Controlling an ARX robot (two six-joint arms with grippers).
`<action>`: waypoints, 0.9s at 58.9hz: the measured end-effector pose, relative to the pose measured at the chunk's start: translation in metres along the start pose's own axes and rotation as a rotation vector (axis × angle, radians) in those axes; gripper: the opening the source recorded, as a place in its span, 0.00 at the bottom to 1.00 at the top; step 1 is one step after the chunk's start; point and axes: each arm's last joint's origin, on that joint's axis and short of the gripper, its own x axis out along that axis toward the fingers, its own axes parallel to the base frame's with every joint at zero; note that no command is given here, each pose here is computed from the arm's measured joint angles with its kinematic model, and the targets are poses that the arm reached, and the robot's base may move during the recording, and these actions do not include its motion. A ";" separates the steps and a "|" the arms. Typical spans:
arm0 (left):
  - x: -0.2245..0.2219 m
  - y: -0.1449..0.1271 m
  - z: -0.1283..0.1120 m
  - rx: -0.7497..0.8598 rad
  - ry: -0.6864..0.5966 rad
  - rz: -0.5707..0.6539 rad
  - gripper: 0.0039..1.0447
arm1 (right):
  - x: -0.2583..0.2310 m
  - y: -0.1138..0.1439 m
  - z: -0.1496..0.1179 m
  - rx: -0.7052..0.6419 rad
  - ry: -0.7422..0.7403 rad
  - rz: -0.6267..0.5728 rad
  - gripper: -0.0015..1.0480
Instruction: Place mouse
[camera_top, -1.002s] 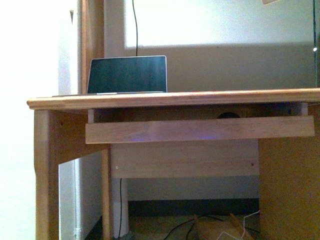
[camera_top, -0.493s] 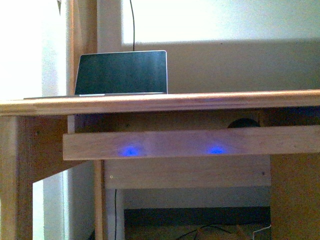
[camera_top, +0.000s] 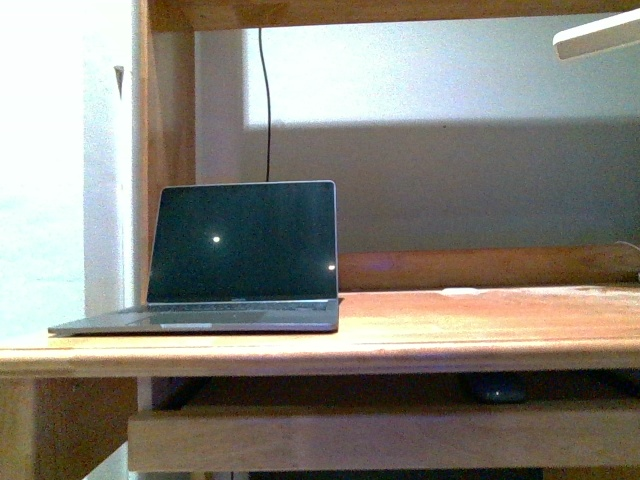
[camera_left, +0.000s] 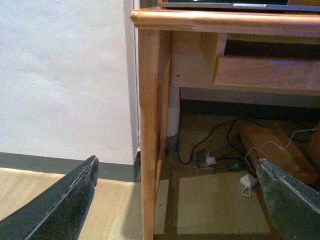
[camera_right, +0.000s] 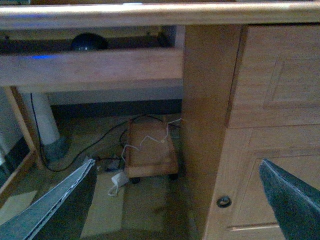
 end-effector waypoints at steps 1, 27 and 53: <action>0.000 0.000 0.000 0.000 0.000 0.000 0.93 | 0.000 0.000 0.000 -0.001 0.000 0.001 0.93; 0.004 -0.006 -0.004 -0.053 0.272 -0.094 0.93 | 0.000 0.000 0.000 -0.001 0.000 -0.001 0.93; 0.091 -0.044 0.003 0.965 0.004 -0.411 0.93 | 0.000 0.000 0.000 -0.001 0.000 0.000 0.93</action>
